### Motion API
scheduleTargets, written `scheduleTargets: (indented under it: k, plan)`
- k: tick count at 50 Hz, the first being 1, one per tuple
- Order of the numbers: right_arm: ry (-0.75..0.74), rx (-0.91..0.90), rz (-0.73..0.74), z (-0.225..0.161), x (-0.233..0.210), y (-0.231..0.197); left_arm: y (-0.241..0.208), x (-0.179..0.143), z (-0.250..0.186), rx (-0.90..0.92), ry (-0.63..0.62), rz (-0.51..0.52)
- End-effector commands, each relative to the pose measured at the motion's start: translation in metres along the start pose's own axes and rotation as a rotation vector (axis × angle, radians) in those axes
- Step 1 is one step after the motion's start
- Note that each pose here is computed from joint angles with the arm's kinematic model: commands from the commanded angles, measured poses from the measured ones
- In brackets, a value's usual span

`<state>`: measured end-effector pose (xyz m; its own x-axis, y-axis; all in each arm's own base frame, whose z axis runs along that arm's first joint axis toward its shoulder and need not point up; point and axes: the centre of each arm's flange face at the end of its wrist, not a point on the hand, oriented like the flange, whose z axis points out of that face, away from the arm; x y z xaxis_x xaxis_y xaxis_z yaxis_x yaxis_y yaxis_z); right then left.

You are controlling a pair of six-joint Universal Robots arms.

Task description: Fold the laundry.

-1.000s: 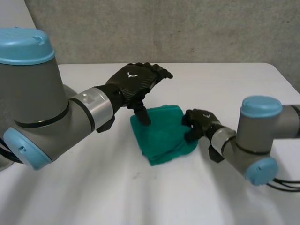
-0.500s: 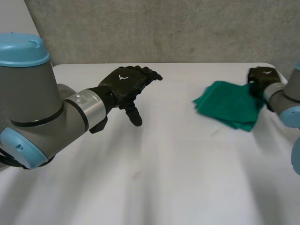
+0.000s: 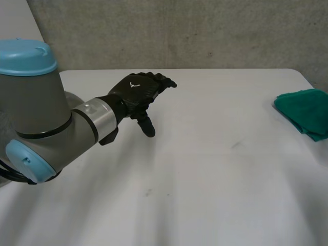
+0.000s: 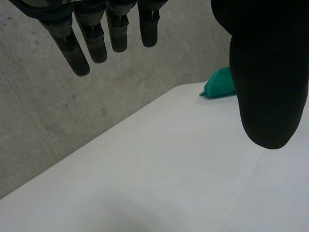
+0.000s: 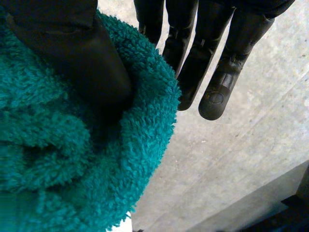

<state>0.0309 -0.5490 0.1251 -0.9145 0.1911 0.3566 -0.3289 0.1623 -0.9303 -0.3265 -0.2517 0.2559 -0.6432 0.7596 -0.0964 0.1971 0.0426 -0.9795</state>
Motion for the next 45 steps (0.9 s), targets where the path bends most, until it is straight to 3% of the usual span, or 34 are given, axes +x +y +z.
scheduleTargets:
  k: [1,11,18,26,32,36,40,45]
  plan:
    - [-0.044,-0.086,0.002,-0.009,-0.007,0.011,0.004,0.000,0.001,-0.011,-0.004,-0.004]
    - [-0.120,-0.209,0.082,-0.032,-0.001,-0.009,0.006,-0.001,0.000,-0.022,-0.017,-0.009]
    - [-0.079,-0.189,0.076,-0.043,0.037,-0.044,0.009,-0.007,-0.002,-0.031,-0.032,-0.016]
    - [-0.023,-0.148,-0.186,-0.051,0.071,-0.073,0.003,-0.016,-0.012,-0.019,-0.063,-0.017]
    - [0.014,-0.037,-0.234,-0.069,0.086,-0.125,-0.004,-0.036,-0.019,0.010,-0.121,-0.013]
    - [-0.022,0.063,-0.217,-0.090,0.069,-0.160,-0.013,-0.053,-0.025,0.053,-0.175,0.008]
    - [-0.187,0.186,-0.136,-0.131,0.013,-0.194,-0.017,-0.082,-0.029,0.097,-0.270,0.030]
    - [-0.472,0.280,-0.060,-0.206,-0.040,-0.209,-0.013,-0.146,-0.037,0.114,-0.437,0.047]
